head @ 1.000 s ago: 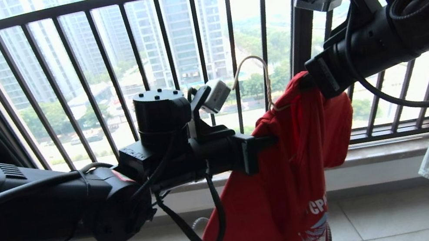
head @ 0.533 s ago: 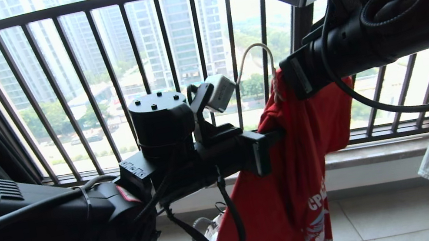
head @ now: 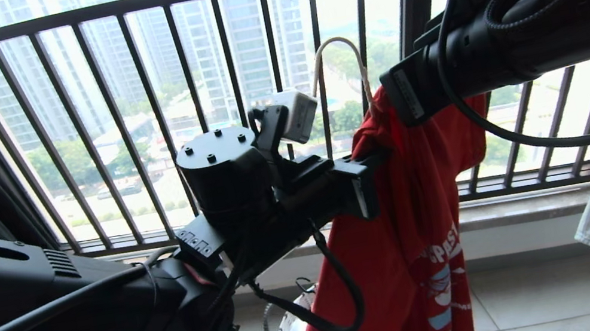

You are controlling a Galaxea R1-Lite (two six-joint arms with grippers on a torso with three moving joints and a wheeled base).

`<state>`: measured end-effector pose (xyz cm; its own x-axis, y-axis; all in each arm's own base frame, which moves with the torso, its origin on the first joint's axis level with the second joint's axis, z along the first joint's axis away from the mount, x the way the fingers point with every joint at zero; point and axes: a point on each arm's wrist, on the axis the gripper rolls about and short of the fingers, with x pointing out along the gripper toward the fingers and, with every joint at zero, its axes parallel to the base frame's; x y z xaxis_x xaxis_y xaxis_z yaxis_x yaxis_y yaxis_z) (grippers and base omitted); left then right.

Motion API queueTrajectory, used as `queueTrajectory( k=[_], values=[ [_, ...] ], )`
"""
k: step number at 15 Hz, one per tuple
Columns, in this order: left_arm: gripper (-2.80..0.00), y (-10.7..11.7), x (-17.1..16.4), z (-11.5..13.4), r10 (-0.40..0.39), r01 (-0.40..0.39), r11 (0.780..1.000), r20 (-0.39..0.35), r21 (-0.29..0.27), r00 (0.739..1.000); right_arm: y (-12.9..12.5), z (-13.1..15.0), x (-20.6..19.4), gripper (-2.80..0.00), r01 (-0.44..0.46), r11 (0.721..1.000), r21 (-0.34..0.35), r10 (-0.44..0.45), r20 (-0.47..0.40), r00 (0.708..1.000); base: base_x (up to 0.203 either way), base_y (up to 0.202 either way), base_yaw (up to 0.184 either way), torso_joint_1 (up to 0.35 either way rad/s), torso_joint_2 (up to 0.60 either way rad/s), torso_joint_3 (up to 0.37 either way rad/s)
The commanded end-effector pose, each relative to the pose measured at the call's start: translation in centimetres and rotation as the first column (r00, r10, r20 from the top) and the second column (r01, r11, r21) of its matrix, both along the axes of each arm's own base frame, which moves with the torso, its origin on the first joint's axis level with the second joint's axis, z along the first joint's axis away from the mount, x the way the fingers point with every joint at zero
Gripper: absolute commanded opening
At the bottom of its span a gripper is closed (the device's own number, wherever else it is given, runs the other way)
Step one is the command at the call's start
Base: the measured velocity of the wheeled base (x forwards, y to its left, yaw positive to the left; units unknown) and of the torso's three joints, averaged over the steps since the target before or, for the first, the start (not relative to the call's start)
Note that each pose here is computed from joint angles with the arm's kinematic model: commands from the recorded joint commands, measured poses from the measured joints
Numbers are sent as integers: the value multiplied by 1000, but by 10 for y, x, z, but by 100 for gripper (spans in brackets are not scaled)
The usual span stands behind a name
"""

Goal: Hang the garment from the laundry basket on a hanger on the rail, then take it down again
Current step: Hang the clothes on the clothes rack

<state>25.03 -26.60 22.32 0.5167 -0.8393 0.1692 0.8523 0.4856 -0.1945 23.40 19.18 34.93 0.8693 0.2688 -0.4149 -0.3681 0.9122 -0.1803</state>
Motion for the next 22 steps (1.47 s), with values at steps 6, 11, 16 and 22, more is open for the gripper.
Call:
queueTrajectory(
  k=[6,11,16,22],
  values=[
    [-280,-5,2,-6,-4,4,1000,1,-1,1000,-2,3,-2,0,2,1000,3,-2,7,1000,0,0,0,0,0,0],
    [-280,-7,4,-7,10,-10,999,21,-32,1000,-6,7,-7,0,5,1000,5,-5,12,1000,0,0,0,0,0,0],
    [-280,-7,6,-3,15,-14,999,32,-43,999,-13,2,-15,0,5,999,-46,-7,-45,999,0,0,0,0,0,0],
    [-280,-3,3,4,28,-26,998,37,-62,999,-17,10,-26,0,-13,999,-33,12,-34,999,0,0,0,0,0,0]
  ],
)
